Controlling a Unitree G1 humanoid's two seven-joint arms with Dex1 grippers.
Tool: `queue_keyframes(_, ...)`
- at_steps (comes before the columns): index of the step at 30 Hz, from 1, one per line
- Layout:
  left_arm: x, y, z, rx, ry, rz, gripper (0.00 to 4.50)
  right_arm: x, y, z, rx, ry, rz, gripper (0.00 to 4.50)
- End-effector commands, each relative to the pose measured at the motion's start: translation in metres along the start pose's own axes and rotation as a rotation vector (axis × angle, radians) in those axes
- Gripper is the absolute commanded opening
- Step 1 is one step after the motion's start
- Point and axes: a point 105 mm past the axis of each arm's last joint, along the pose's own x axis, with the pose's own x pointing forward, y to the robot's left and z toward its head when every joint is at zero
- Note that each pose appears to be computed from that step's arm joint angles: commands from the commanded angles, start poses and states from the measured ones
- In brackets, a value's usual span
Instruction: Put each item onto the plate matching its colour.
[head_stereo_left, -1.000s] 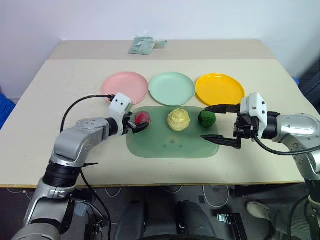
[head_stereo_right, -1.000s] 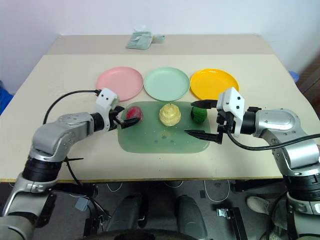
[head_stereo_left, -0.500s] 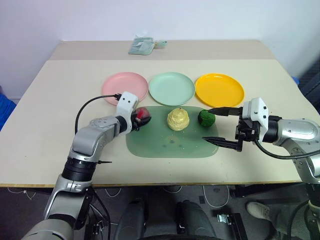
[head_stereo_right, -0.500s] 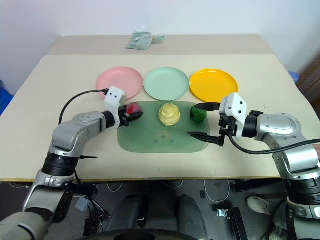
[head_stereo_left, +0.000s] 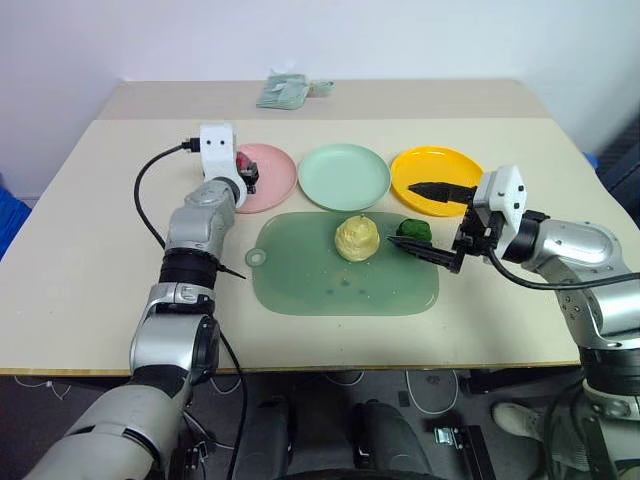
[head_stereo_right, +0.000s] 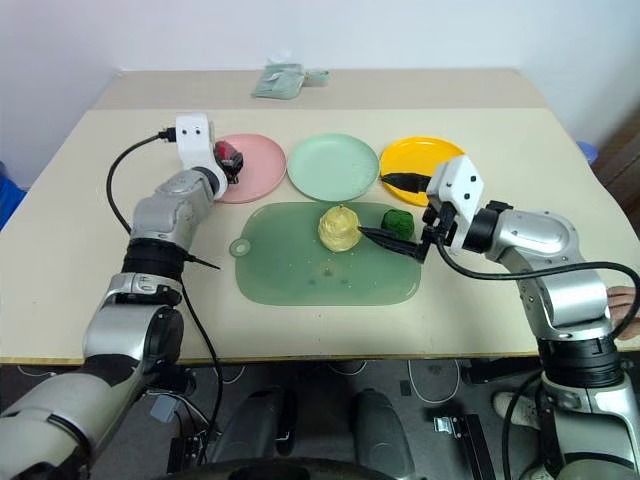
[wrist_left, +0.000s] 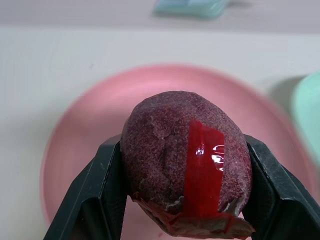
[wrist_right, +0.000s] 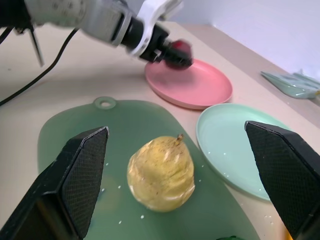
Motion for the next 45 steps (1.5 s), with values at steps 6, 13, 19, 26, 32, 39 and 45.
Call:
queue_keyframes(6, 0.008, -0.002, 0.018, -0.037, -0.089, 0.01, 4.46, 0.009, 0.002, 0.018, -0.041, -0.039, -0.009, 4.5)
queue_keyframes(13, -0.014, -0.018, 0.039, -0.098, -0.224, -0.156, 4.46, 0.01, 0.003, 0.015, -0.018, -0.048, -0.012, 4.5)
queue_keyframes(19, -0.083, -0.013, 0.038, 0.091, -0.358, -0.393, 4.46, 0.028, 0.003, 0.011, 0.001, -0.031, -0.029, 4.5)
queue_keyframes(26, -0.154, -0.001, 0.017, 0.245, -0.297, -0.776, 4.46, 0.048, 0.003, -0.004, 0.052, 0.019, -0.016, 4.5)
queue_keyframes(32, -0.203, 0.005, -0.008, 0.375, -0.204, -1.023, 4.46, 0.063, 0.003, -0.019, 0.116, 0.045, 0.026, 4.5)
queue_keyframes(39, -0.23, 0.008, -0.018, 0.42, -0.18, -1.099, 4.46, 0.076, 0.003, -0.041, 0.154, 0.091, 0.078, 4.5)
queue_keyframes(45, -0.235, 0.008, -0.019, 0.424, -0.18, -1.081, 4.46, 0.083, 0.007, -0.054, 0.17, 0.121, 0.127, 4.5)
